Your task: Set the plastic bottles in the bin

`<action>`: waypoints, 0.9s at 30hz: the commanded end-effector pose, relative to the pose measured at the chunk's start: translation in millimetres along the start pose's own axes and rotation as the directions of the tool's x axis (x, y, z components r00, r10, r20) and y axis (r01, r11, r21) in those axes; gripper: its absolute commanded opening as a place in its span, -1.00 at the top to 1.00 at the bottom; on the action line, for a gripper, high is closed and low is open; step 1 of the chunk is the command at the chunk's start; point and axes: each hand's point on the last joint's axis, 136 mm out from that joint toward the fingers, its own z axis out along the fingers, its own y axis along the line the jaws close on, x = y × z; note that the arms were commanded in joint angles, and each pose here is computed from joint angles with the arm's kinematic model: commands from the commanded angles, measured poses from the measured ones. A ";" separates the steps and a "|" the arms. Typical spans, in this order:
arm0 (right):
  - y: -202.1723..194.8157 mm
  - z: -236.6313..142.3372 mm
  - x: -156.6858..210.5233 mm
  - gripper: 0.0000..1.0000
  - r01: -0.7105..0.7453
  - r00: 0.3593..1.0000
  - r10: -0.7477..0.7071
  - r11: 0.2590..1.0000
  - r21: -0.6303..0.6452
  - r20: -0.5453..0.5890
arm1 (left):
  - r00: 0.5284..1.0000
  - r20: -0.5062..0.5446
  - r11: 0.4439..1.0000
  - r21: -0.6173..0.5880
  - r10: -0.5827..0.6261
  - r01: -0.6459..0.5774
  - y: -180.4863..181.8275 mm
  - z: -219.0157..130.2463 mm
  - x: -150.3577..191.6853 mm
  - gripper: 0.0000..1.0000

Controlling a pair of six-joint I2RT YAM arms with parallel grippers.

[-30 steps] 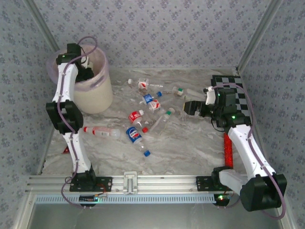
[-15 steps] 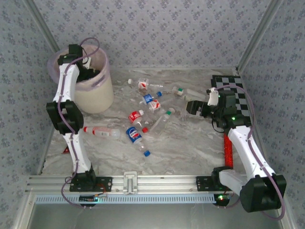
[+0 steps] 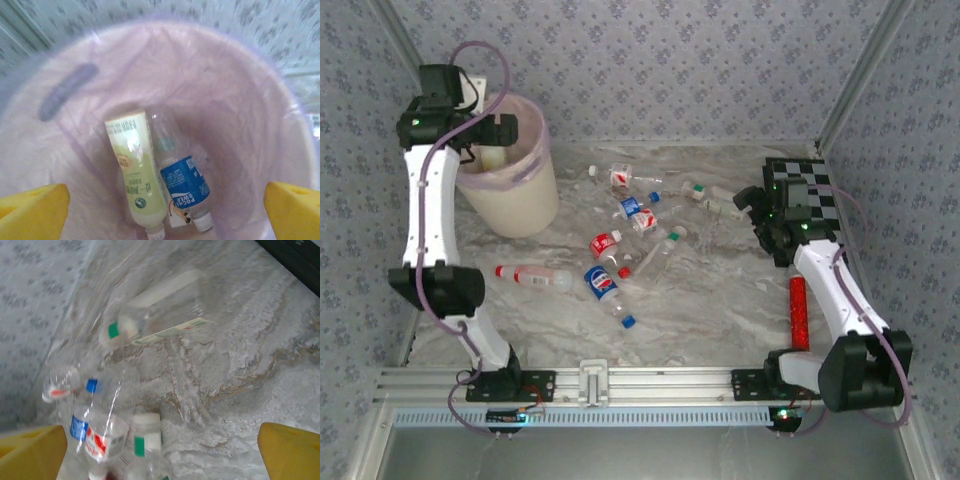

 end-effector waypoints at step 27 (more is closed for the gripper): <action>0.9 155.3 -26.6 -1.00 -0.566 0.823 0.554 0.787 0.245 0.122 | 0.982 0.190 0.883 0.456 0.022 -0.108 -274.3 -76.5 148.0 -0.96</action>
